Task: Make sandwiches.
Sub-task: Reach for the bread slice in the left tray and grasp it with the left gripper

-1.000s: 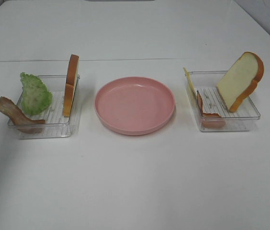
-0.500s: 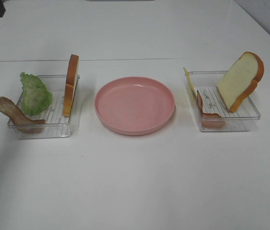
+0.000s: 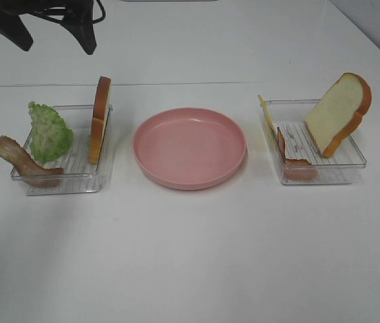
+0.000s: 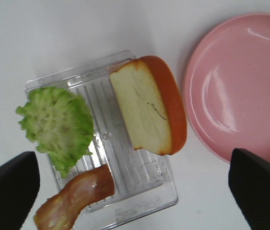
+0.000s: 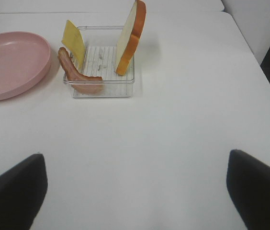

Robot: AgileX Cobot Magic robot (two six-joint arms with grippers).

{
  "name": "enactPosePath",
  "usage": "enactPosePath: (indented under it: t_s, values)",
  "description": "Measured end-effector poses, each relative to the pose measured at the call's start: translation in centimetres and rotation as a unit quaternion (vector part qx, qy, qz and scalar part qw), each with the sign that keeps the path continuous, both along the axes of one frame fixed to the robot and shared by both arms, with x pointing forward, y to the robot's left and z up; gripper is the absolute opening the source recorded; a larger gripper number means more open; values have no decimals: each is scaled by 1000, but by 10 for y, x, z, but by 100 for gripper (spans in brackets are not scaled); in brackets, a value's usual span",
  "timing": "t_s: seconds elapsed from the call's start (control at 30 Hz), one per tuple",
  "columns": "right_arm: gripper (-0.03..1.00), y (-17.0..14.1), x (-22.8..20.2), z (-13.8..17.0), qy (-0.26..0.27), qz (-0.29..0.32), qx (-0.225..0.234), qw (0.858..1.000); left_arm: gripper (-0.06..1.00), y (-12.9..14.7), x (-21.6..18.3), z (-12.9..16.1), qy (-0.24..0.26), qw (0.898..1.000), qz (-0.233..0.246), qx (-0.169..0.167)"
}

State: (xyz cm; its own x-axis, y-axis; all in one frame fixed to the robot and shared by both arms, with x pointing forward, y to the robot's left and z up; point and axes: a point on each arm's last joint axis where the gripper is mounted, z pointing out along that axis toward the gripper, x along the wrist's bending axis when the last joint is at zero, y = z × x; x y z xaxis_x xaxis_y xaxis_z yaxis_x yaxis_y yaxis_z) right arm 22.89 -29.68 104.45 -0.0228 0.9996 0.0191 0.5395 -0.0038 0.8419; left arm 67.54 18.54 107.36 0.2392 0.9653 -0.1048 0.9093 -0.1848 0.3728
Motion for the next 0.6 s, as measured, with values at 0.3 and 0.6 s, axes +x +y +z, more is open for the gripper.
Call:
enactPosePath:
  t_s: [0.3,0.6]
  values:
    - [94,0,0,0,0,0,0,1000,100,-25,4,-32,31,999,-2,27]
    - [94,0,0,0,0,0,0,1000,100,-32,14,-63,46,998,-5,33]
